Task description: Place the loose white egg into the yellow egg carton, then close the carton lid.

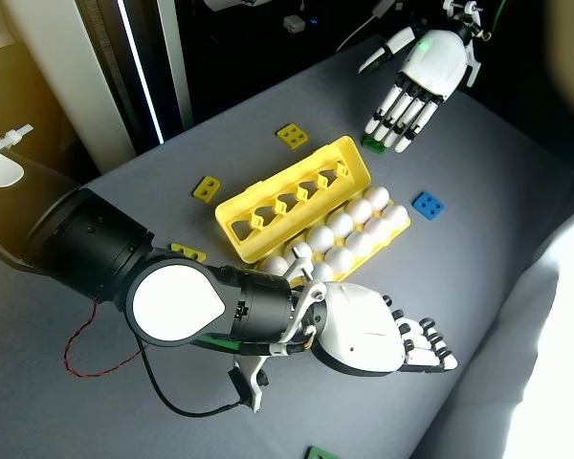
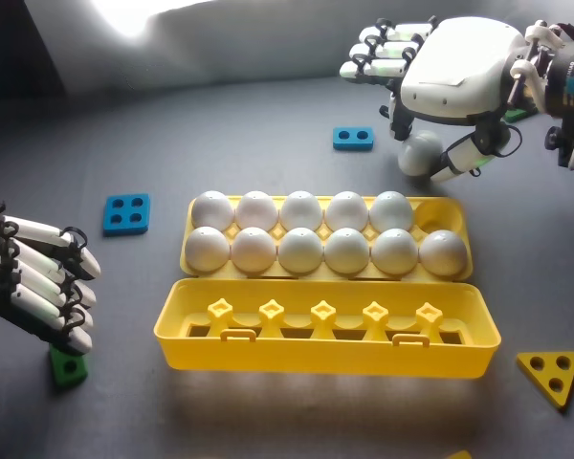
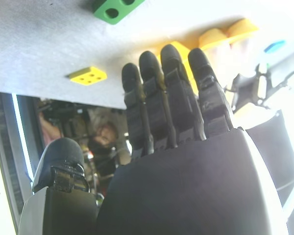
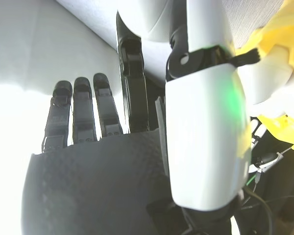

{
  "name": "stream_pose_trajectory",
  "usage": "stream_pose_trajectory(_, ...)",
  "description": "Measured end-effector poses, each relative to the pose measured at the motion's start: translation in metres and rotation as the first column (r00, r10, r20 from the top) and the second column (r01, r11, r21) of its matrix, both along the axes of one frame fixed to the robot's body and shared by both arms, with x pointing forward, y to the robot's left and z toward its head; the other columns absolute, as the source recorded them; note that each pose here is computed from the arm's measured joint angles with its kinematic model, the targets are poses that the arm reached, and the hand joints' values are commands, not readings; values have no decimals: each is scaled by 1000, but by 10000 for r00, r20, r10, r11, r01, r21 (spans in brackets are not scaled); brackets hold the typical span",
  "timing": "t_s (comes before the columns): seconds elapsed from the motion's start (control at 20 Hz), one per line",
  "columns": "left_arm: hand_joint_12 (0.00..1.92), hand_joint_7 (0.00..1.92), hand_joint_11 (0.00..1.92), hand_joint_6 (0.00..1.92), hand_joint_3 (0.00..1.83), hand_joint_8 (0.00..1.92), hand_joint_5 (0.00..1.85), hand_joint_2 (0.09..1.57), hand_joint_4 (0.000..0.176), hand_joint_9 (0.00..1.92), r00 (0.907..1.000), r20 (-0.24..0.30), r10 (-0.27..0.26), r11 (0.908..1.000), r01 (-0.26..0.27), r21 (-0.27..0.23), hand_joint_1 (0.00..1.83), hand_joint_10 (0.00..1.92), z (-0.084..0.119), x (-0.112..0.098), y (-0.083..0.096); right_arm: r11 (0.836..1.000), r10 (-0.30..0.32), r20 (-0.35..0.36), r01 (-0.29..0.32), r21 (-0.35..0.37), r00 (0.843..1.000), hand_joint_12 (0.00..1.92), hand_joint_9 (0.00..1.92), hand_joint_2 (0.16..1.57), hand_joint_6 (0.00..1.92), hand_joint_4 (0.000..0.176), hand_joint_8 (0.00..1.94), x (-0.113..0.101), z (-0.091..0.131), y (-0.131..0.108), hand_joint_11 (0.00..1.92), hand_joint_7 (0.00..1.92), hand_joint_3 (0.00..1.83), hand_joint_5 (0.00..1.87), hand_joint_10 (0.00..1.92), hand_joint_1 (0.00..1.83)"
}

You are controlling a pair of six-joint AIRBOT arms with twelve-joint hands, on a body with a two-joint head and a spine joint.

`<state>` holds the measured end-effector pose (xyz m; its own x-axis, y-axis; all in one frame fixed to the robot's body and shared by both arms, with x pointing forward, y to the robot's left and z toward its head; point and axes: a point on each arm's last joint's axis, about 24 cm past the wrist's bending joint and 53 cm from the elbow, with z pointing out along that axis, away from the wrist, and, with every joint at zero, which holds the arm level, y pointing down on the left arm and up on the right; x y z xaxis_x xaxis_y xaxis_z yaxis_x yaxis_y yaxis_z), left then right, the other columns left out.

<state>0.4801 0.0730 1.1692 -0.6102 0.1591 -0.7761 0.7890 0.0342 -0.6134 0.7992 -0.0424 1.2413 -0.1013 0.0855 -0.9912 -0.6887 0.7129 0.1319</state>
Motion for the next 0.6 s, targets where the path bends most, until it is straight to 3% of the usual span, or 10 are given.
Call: stream_pose_trajectory(0.6,556,512,0,1,0,1,537,1192,0,408,10000,36,26,10000,-26,-46,0,1,3,1,-1,9999,39,192,-37,-124,9998,0,0,862,2,0,4,-1,-6,-2,0,69,0,1059,0,1015)
